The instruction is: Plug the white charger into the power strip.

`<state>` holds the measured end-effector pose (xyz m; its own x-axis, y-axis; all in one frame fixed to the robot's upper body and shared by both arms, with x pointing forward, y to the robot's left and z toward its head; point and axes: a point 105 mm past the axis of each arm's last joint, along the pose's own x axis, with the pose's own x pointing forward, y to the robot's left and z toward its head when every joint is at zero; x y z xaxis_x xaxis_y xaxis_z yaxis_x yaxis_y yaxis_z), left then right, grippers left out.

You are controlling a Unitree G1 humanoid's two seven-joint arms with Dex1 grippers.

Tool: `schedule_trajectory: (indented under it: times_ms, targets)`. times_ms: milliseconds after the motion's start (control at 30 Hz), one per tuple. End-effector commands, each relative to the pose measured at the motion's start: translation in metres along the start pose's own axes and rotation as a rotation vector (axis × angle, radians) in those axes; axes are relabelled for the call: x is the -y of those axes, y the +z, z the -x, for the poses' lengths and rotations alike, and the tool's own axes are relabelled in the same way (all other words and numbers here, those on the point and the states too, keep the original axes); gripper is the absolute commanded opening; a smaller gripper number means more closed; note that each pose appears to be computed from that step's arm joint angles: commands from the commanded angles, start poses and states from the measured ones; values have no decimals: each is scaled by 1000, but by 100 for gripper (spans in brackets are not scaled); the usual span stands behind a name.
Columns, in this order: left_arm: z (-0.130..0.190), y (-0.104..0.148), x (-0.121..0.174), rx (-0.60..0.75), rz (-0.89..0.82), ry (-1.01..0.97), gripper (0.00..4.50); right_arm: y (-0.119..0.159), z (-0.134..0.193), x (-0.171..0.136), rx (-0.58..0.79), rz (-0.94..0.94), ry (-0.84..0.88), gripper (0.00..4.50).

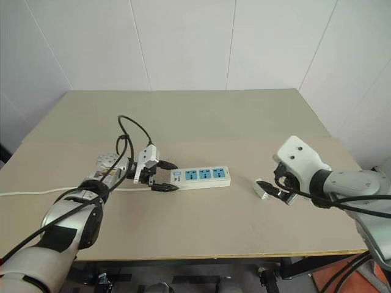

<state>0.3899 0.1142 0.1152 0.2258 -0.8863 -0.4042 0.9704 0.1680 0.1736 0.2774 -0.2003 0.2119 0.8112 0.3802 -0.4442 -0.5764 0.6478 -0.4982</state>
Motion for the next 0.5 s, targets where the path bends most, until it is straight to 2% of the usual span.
schedule_trajectory:
  times_ms: [33,233,333,367,467,500]
  targets:
    - [-8,-6,-5,-16,12,74,450,4,5,-3,14,6,-12,445]
    - [-20,-11,-4,-18,54,107,450,0,7,-9,0,-4,0,445]
    - [-22,-3,-2,40,77,84,450,-1,8,-11,-3,-6,1,445]
    - [-23,4,-3,89,85,84,411,-1,8,-11,-4,-7,1,450]
    - [-22,15,-1,166,82,43,332,-3,7,-12,-7,-10,2,450]
    - [-21,16,1,166,70,33,332,-3,6,-13,-8,-11,3,450]
